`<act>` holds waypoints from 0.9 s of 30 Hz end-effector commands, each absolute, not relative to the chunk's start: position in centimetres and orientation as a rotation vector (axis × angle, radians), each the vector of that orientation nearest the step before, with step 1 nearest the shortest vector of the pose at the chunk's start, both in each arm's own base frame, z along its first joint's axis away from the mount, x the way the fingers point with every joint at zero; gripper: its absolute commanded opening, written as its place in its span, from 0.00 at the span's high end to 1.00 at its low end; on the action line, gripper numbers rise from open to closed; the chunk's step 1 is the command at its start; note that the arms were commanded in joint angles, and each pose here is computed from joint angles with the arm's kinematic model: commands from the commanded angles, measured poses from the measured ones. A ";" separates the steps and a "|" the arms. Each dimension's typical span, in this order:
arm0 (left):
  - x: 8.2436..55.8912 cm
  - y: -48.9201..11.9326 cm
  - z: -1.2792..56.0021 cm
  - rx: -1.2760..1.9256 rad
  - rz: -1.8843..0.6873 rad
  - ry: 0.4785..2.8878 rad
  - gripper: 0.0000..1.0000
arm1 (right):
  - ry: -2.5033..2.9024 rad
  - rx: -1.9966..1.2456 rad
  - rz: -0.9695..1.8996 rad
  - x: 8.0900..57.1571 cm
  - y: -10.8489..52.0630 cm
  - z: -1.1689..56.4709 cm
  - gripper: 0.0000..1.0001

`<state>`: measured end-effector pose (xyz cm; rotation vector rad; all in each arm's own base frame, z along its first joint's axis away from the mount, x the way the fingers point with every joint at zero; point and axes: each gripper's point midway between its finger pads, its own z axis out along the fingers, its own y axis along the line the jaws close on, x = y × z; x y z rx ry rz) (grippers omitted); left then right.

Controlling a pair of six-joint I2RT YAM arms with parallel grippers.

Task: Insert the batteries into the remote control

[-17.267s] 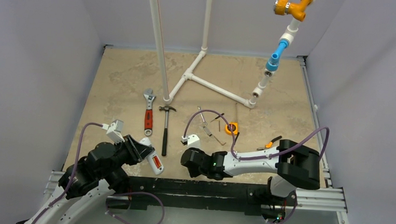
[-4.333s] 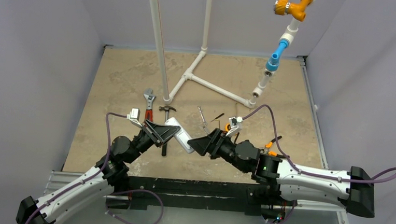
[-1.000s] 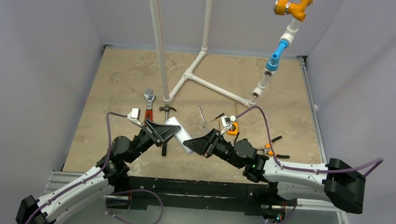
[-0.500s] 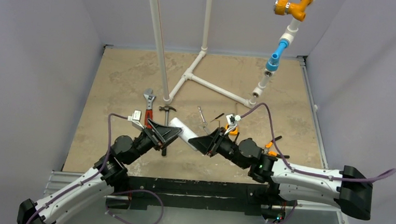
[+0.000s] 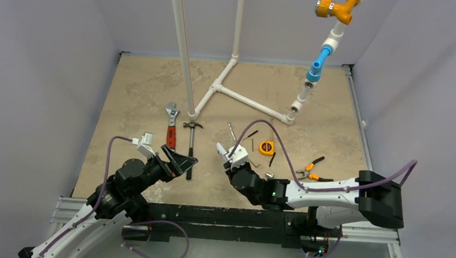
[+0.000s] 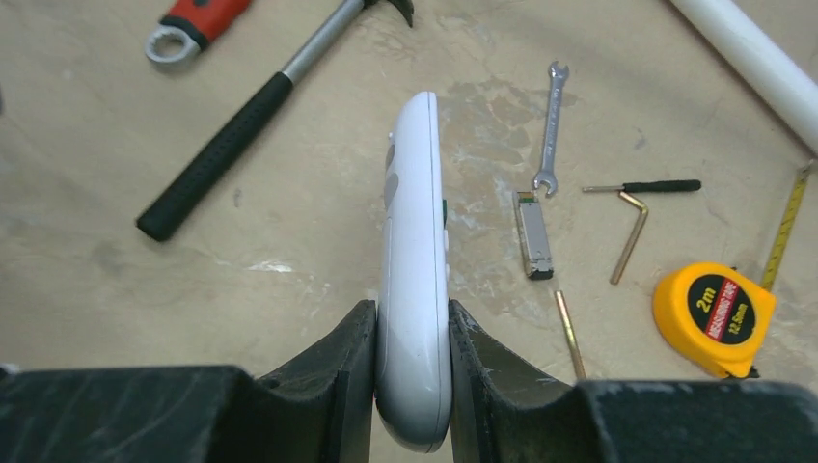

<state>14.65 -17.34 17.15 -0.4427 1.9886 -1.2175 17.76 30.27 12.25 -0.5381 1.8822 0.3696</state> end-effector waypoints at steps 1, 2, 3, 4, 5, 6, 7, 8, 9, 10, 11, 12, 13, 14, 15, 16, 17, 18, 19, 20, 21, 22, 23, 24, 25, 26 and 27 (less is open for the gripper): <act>14.2 -16.0 17.3 -0.395 -1.125 2.006 0.00 | 1.732 -0.501 0.203 19.9 29.9 14.2 1.00; 14.1 -16.0 17.3 -0.387 -1.128 2.005 0.00 | 1.723 -0.517 0.184 20.0 30.0 13.7 1.00; 14.1 -16.1 17.4 -0.377 -1.131 2.002 0.00 | 1.708 -0.539 0.158 20.0 30.1 13.2 1.00; 14.1 -16.2 17.4 -0.368 -1.133 2.001 0.00 | 1.694 -0.558 0.124 19.9 30.0 12.7 1.00; 14.1 -16.2 17.5 -0.362 -1.137 1.998 0.00 | 1.681 -0.579 0.092 19.9 30.1 12.3 1.00; 14.1 -16.3 17.5 -0.357 -1.138 1.995 0.00 | 1.670 -0.599 0.054 19.8 30.1 11.8 1.00; 14.1 -16.3 17.5 -0.354 -1.135 1.995 0.01 | 1.663 -0.623 0.014 19.8 30.1 11.3 1.00; 14.2 -16.3 17.5 -0.349 -1.132 1.994 0.01 | 1.656 -0.659 -0.030 19.8 30.1 10.7 1.00; 14.2 -16.3 17.5 -0.347 -1.127 1.994 0.01 | 1.657 -0.683 -0.074 19.8 30.1 9.9 1.00; 14.3 -16.2 17.4 -0.346 -1.121 1.995 0.01 | 1.658 -0.707 -0.104 19.8 30.2 9.2 1.00; 14.3 -16.2 17.4 -0.345 -1.118 1.996 0.01 | 1.659 -0.729 -0.124 19.8 30.3 8.5 1.00; 14.3 -16.2 17.4 -0.345 -1.117 1.995 0.01 | 1.661 -0.745 -0.134 19.7 30.4 7.9 1.00; 14.3 -16.2 17.4 -0.345 -1.117 1.995 0.01 | 1.664 -0.754 -0.135 19.6 30.5 7.5 1.00; 14.3 -16.3 17.4 -0.345 -1.117 1.997 0.01 | 1.667 -0.767 -0.132 19.4 30.7 7.1 1.00; 14.4 -16.3 17.4 -0.347 -1.116 1.998 0.01 | 1.671 -0.777 -0.130 19.2 30.8 6.7 1.00; 14.4 -16.3 17.4 -0.347 -1.116 1.998 0.01 | 1.678 -0.790 -0.134 19.0 30.7 6.4 1.00; 14.4 -16.3 17.4 -0.346 -1.116 1.999 0.01 | 1.687 -0.799 -0.139 18.8 30.7 6.1 0.96; 14.4 -16.3 17.3 -0.347 -1.116 2.000 0.01 | 1.704 -0.802 -0.145 18.7 30.6 5.7 0.92; 14.4 -16.3 17.3 -0.346 -1.116 2.000 0.01 | 1.719 -0.801 -0.146 18.6 30.5 5.4 0.89; 14.3 -16.3 17.3 -0.346 -1.117 2.001 0.01 | 1.733 -0.812 -0.145 18.4 30.4 5.1 0.86; 14.4 -16.3 17.3 -0.347 -1.119 1.998 0.01 | 1.746 -0.825 -0.136 18.2 30.5 4.8 0.83; 14.4 -16.3 17.2 -0.347 -1.119 1.999 0.01 | 1.759 -0.838 -0.125 17.9 30.6 4.5 0.79; 14.4 -16.3 17.3 -0.346 -1.120 1.997 0.01 | 1.769 -0.850 -0.114 17.6 30.7 4.2 0.76; 14.4 -16.3 17.2 -0.346 -1.120 1.998 0.01 | 1.778 -0.866 -0.101 17.3 30.9 4.0 0.74; 14.4 -16.4 17.3 -0.347 -1.121 1.995 0.01 | 1.787 -0.876 -0.095 17.2 30.9 3.7 0.72; 14.4 -16.4 17.3 -0.347 -1.122 1.995 0.01 | 1.795 -0.886 -0.092 17.0 31.0 3.5 0.69; 14.4 -16.4 17.3 -0.348 -1.123 1.995 0.01 | 1.803 -0.892 -0.093 16.9 30.9 3.3 0.66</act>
